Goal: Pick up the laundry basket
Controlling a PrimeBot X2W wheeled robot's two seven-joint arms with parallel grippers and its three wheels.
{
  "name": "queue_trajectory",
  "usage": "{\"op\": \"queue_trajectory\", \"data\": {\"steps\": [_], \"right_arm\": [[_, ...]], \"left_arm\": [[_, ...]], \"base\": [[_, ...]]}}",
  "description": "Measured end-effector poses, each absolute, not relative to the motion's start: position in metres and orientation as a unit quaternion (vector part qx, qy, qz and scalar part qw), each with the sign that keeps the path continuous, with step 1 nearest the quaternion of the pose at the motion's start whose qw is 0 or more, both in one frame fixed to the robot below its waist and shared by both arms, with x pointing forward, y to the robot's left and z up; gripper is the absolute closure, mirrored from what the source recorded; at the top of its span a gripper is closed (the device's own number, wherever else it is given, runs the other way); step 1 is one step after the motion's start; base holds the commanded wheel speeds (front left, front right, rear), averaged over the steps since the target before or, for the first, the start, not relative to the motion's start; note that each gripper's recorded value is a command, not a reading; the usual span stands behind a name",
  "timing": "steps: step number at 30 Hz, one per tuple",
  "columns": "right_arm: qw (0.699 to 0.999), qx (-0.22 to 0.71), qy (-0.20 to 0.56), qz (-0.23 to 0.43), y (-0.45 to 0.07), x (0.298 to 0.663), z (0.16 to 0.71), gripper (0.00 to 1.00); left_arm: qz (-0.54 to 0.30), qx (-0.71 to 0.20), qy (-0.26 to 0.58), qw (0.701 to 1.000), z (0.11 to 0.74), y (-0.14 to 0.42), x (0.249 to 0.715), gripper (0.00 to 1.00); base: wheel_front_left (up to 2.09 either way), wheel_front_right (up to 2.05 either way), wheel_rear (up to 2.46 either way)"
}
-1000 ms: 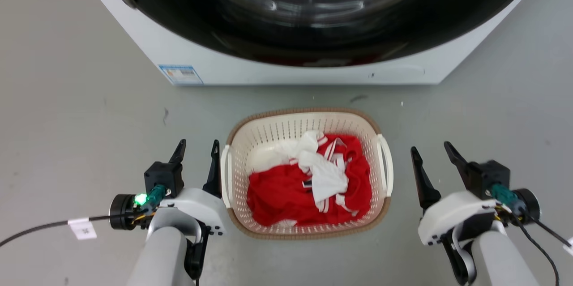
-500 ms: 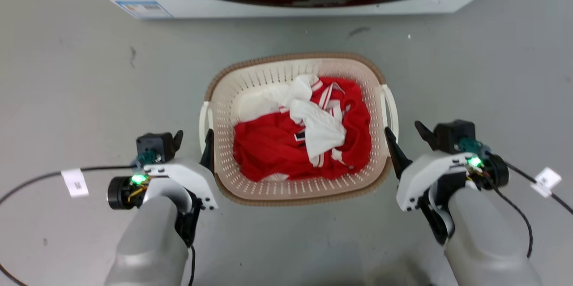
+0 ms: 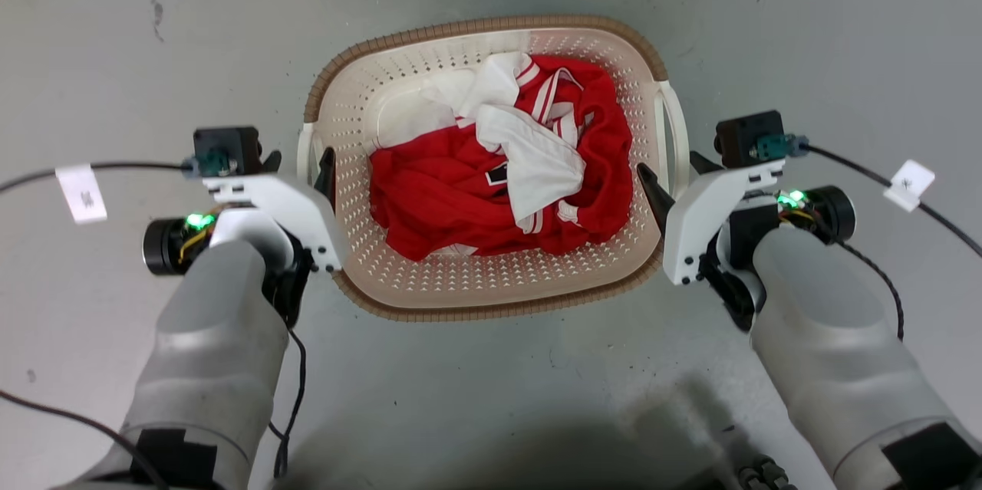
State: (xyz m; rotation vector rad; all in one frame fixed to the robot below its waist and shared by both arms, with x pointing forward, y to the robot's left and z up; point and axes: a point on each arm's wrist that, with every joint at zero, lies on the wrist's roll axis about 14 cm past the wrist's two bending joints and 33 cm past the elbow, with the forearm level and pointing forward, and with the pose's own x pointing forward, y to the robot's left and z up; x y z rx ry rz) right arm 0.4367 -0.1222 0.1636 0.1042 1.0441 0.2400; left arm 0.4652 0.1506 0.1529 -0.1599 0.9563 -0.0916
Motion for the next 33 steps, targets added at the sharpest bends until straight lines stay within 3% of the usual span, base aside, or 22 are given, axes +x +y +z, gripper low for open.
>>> {"op": "queue_trajectory", "data": {"steps": [13, 14, 15, 16, 17, 33], "right_arm": [[0.830, 0.040, 0.543, 0.120, -0.121, 0.449, 0.141, 0.00], [0.828, 0.042, 0.546, 0.119, -0.121, 0.448, 0.140, 0.00], [0.826, 0.045, 0.550, 0.117, -0.120, 0.448, 0.139, 0.24], [0.823, 0.050, 0.554, 0.116, -0.119, 0.447, 0.138, 0.76], [0.819, 0.051, 0.558, 0.118, -0.117, 0.445, 0.137, 1.00], [0.811, 0.063, 0.570, 0.117, -0.113, 0.438, 0.145, 1.00]], "left_arm": [[-0.053, -0.071, 0.524, 0.847, 0.129, 0.152, 0.470, 0.00], [-0.054, -0.071, 0.526, 0.846, 0.128, 0.151, 0.470, 0.18], [-0.055, -0.070, 0.526, 0.846, 0.128, 0.151, 0.470, 0.70], [-0.057, -0.071, 0.529, 0.844, 0.127, 0.150, 0.469, 1.00], [-0.057, -0.074, 0.530, 0.843, 0.127, 0.149, 0.469, 1.00], [-0.077, -0.078, 0.548, 0.829, 0.139, 0.138, 0.464, 1.00]], "base": [[0.00, 0.00, 0.00], [0.00, 0.00, 0.00], [0.00, 0.00, 0.00], [0.00, 0.00, 0.00], [0.00, 0.00, 0.00], [0.00, 0.00, 0.00]]}}
